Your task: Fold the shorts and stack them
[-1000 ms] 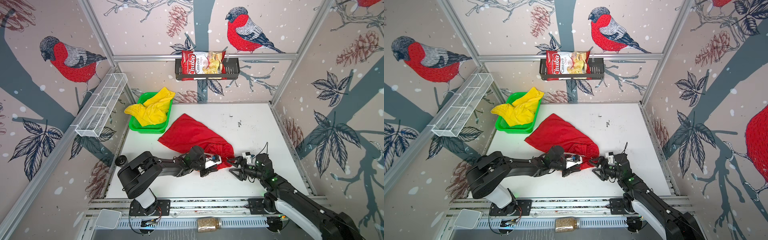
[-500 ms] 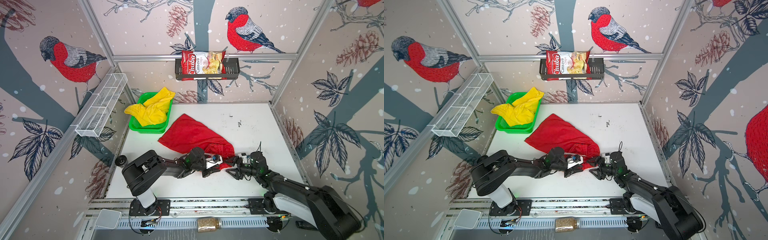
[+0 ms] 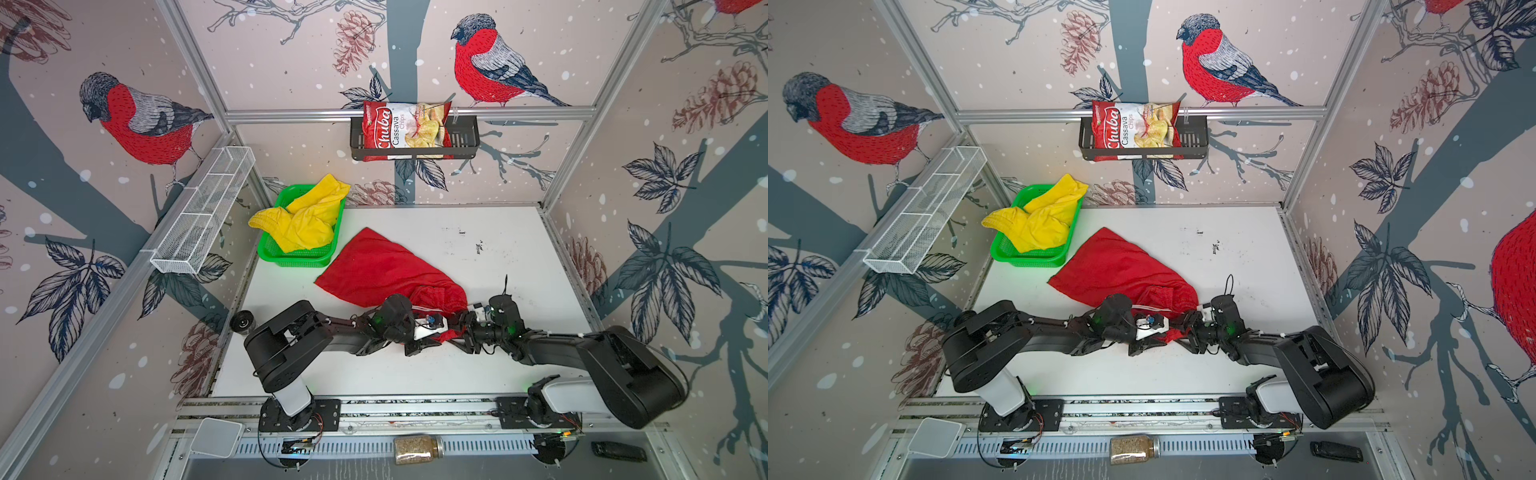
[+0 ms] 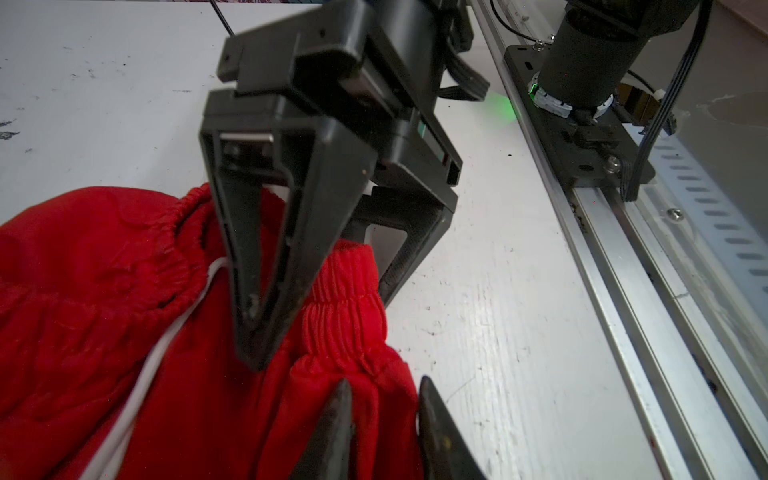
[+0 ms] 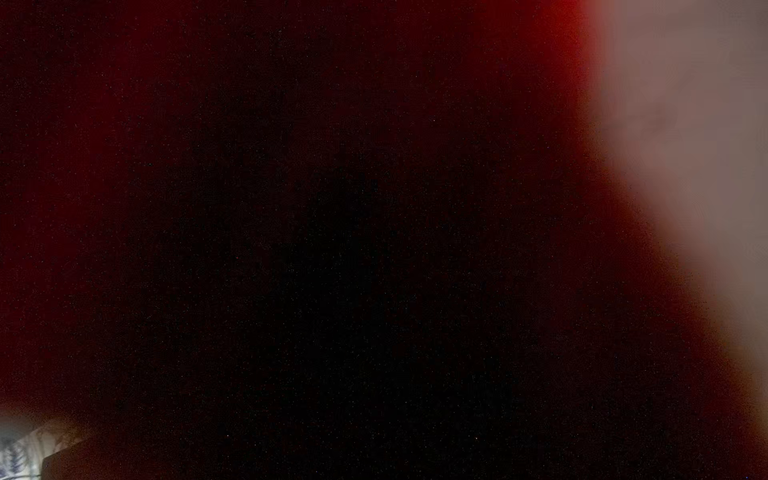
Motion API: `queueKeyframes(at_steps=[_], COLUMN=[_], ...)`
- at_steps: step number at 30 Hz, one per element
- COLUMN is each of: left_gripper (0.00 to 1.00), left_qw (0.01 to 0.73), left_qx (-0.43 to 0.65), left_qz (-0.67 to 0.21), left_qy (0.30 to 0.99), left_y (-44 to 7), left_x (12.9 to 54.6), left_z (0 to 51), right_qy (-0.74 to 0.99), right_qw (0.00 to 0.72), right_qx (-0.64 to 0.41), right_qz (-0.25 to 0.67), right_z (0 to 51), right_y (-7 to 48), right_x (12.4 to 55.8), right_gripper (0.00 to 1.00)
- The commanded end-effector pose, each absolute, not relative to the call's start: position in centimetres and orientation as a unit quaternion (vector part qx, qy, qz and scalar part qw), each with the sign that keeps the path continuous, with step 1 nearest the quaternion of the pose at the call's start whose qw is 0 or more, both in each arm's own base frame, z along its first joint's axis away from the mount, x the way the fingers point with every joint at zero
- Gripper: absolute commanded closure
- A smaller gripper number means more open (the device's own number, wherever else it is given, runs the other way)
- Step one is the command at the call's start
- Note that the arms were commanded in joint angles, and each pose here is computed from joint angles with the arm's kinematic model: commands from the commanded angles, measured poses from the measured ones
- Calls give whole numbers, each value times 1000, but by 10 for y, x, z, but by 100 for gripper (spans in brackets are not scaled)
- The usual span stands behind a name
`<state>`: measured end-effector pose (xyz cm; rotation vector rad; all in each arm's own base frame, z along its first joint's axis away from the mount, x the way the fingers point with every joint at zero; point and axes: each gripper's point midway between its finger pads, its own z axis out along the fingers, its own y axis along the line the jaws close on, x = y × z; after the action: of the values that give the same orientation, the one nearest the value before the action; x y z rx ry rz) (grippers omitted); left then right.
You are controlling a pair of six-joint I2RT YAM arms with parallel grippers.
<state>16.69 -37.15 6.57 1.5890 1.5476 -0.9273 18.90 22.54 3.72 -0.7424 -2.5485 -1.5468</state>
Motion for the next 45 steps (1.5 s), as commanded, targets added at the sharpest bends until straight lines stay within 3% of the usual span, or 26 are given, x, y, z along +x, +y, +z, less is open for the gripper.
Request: queueKeyframes(at_steps=[1, 4, 6, 12, 17, 26, 36, 45], left_gripper=[70, 56, 51, 45, 43, 41, 36, 32], left_qw=[371, 392, 406, 433, 480, 606, 650, 639], left_qx=[620, 600, 588, 563, 526, 317, 320, 332], left_qz=[-349, -339, -329, -292, -248, -155, -210, -298], left_qy=[597, 609, 617, 641, 657, 713, 657, 626], left_y=[-371, -370, -368, -357, -349, -301, -306, -309], left_x=[169, 178, 184, 198, 221, 281, 267, 238], left_z=[68, 74, 76, 81, 99, 160, 213, 238], right_qy=[-838, -847, -846, -846, -842, -807, -727, -663], right_qw=[37, 29, 20, -46, -106, -258, -445, -548], right_qx=[-221, -217, -217, -199, -172, -96, 1, 54], right_qz=[-497, -485, -486, -493, -500, -522, -522, -506], right_z=[32, 31, 37, 87, 143, 272, 414, 505], right_y=[224, 222, 221, 220, 224, 227, 226, 226], right_x=[187, 190, 194, 226, 254, 295, 321, 329], right_gripper=[54, 71, 78, 91, 92, 93, 94, 94])
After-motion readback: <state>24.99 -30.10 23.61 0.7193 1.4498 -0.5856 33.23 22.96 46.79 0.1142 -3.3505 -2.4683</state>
